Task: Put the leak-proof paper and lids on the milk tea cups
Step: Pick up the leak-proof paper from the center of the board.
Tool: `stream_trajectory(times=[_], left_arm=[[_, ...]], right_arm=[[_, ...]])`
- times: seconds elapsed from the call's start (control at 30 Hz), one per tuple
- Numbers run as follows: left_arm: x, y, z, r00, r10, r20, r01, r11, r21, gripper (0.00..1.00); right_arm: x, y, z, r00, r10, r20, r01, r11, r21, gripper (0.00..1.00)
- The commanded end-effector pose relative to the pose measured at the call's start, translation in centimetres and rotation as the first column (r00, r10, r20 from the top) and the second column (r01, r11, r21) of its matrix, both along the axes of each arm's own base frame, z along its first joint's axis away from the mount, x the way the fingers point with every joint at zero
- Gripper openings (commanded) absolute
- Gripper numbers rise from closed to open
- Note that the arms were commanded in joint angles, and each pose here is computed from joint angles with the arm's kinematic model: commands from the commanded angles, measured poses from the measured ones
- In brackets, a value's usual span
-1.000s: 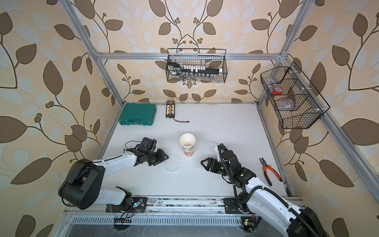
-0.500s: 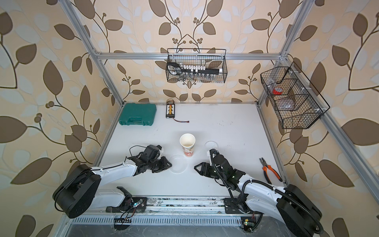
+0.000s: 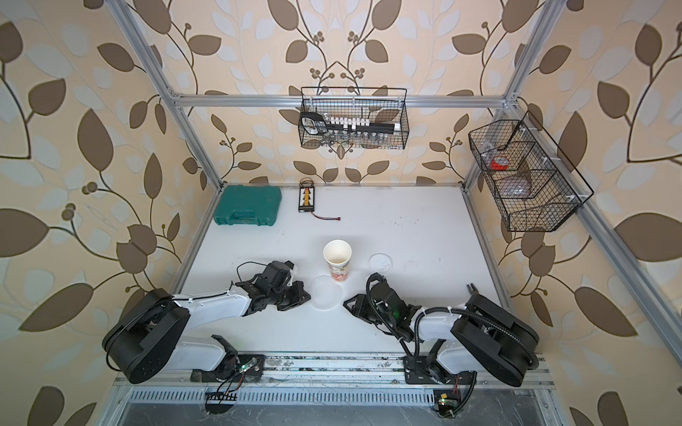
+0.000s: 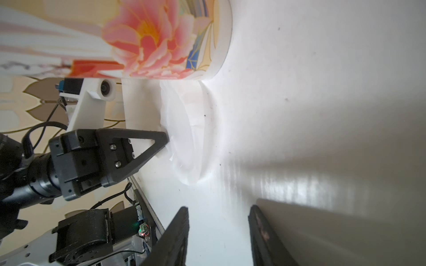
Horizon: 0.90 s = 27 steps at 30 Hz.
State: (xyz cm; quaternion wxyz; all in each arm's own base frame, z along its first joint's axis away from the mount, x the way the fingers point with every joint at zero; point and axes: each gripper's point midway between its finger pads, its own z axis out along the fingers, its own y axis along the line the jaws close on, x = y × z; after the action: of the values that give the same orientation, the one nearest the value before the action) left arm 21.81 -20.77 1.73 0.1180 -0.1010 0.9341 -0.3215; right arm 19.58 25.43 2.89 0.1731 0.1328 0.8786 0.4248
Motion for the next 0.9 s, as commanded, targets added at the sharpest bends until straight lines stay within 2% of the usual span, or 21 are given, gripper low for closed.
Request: stream_trajectory(times=[0.0, 0.43, 0.6, 0.87], left_arm=[[-2.3, 1.6, -2.2, 0.996, 0.012, -0.086, -0.006, 0.997, 0.076, 0.0], [-3.1, 3.4, 1.6, 0.998, 0.065, -0.014, -0.063, 0.995, 0.082, 0.0], [-3.6, 4.8, 4.4, 0.994, 0.096, 0.048, -0.1, 0.991, 0.091, 0.0], [-2.9, 4.7, 11.1, 0.982, 0.111, 0.15, -0.116, 0.993, 0.02, 0.0]], right_arm=[[1.2, 1.0, 0.9, 0.999, -0.049, 0.015, 0.048, 0.998, 0.044, 0.43], [1.2, 0.6, 2.5, 0.997, -0.037, 0.073, 0.036, 0.999, 0.015, 0.43], [1.6, -1.0, 5.1, 0.986, -0.058, 0.159, 0.064, 0.997, -0.035, 0.48], [1.8, -4.2, 10.4, 0.944, -0.093, 0.317, 0.125, 0.989, -0.082, 0.75]])
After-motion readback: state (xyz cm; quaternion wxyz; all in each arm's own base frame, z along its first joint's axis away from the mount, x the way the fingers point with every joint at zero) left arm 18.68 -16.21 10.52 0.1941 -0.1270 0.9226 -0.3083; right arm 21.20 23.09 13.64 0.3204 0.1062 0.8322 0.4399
